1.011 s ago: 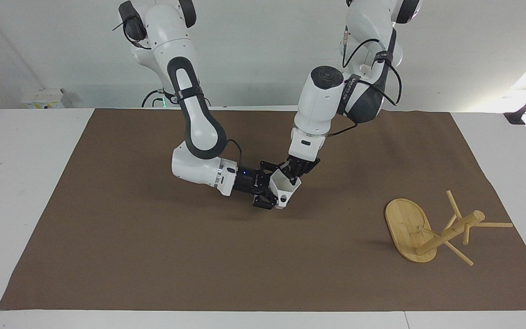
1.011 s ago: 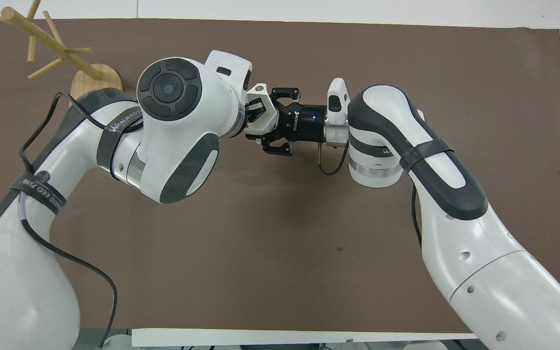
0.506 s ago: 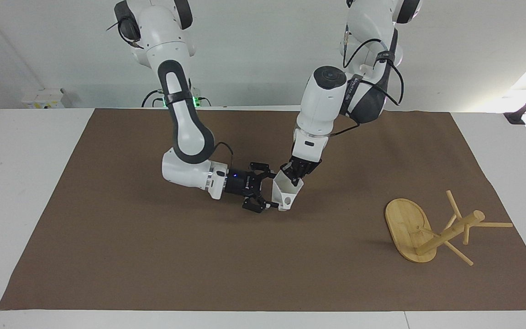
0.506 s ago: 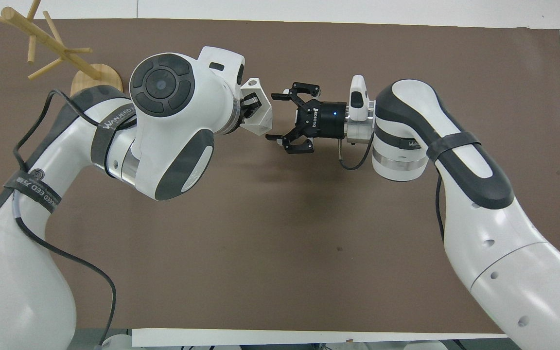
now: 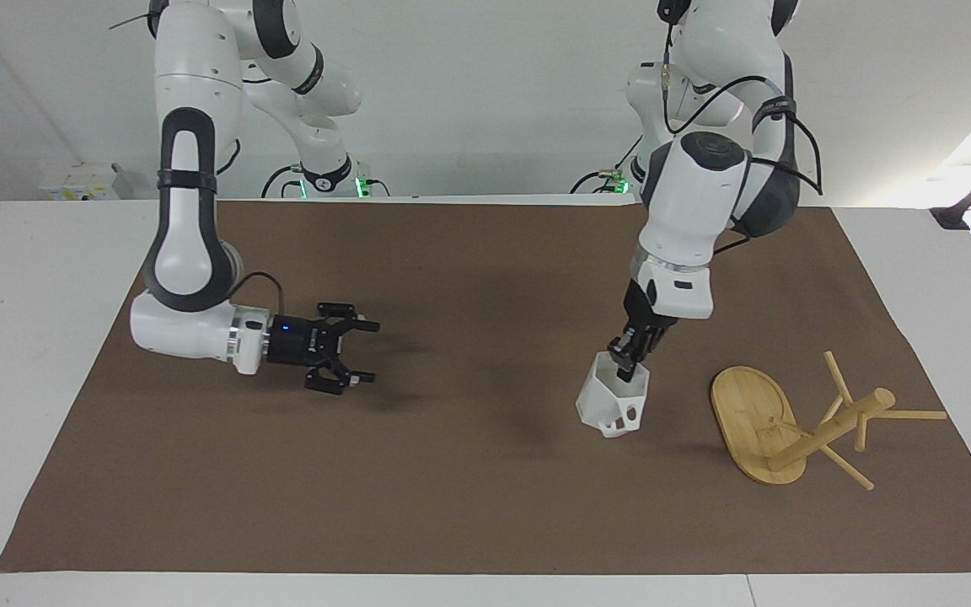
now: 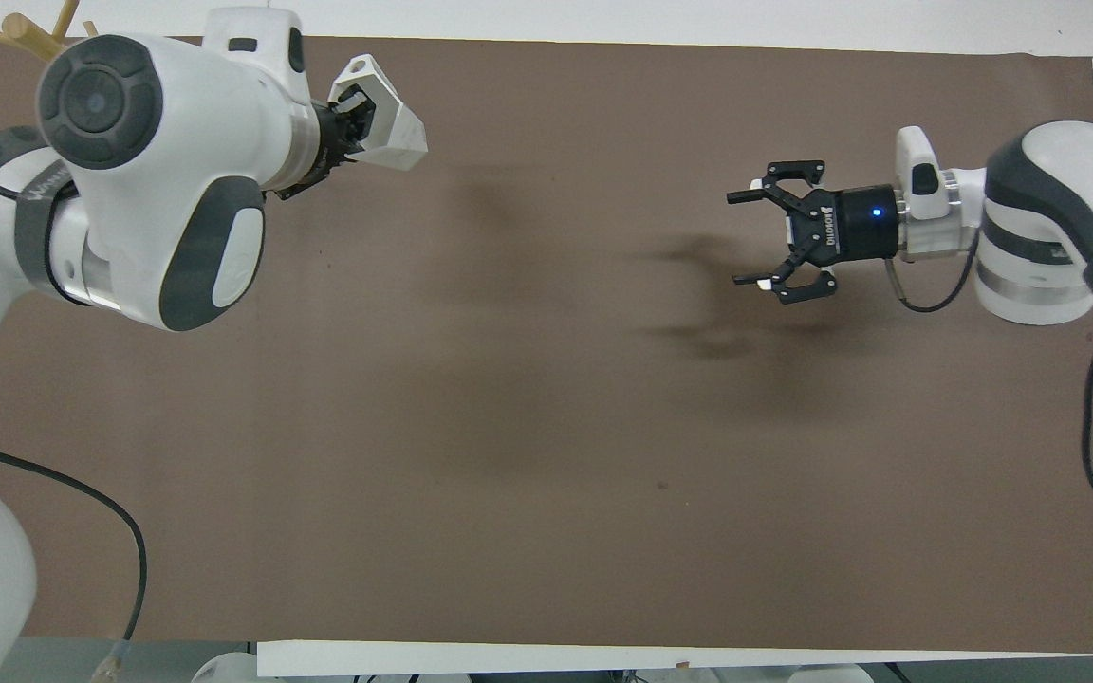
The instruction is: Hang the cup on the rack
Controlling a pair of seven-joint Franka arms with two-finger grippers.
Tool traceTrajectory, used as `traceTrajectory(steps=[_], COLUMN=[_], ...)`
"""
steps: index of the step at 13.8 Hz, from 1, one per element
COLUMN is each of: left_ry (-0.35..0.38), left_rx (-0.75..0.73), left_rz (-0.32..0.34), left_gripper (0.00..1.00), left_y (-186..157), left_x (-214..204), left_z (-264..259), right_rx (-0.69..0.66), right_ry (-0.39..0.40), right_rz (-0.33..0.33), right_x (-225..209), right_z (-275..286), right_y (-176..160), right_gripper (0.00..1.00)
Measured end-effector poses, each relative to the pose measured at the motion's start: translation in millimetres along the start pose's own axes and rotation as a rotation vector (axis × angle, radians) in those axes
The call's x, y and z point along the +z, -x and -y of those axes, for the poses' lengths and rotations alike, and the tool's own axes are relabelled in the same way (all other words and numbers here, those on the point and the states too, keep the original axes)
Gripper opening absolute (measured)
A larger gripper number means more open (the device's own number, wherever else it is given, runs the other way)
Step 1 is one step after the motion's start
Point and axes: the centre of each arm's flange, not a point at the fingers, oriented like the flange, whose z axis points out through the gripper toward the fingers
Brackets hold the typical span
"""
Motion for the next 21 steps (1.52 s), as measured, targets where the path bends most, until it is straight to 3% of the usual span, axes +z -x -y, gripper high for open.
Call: traceTrajectory(steps=[4, 6, 9, 12, 14, 15, 17, 21], left_ry=[0.158, 0.198, 0.198, 0.198, 0.191, 0.186, 0.174, 0.147], left_rx=[-0.073, -0.098, -0.127, -0.149, -0.162, -0.170, -0.179, -0.177], left_rz=[-0.133, -0.175, -0.189, -0.191, -0.195, -0.197, -0.208, -0.219], left_gripper=[0.04, 0.04, 0.04, 0.04, 0.04, 0.04, 0.04, 0.04], left_y=[-29.8, -34.3, -37.2, -36.6, -37.1, -39.5, -49.8, -64.0], left_x=[25.6, 36.3, 38.6, 29.1, 22.5, 20.9, 19.2, 22.6], left_z=[55.8, 84.4, 108.3, 118.5, 130.7, 137.1, 150.5, 170.3], right_rx=[-0.042, -0.002, 0.153, 0.346, 0.454, 0.521, 0.686, 1.069], right_ry=[-0.102, -0.100, -0.047, 0.062, 0.149, 0.186, 0.270, 0.503], right_rz=[0.363, 0.526, 0.707, 0.838, 0.966, 1.013, 1.047, 1.008], right_x=[-75.1, -110.2, -148.3, -164.5, -171.4, -170.8, -165.1, -172.7], right_z=[24.9, 39.2, 55.3, 55.3, 54.1, 55.6, 59.6, 64.2], right_y=[-28.0, -56.1, -82.9, -107.3, -145.1, -165.5, -192.6, -211.6], right_gripper=[1.00, 1.00, 1.00, 1.00, 1.00, 1.00, 1.00, 1.00])
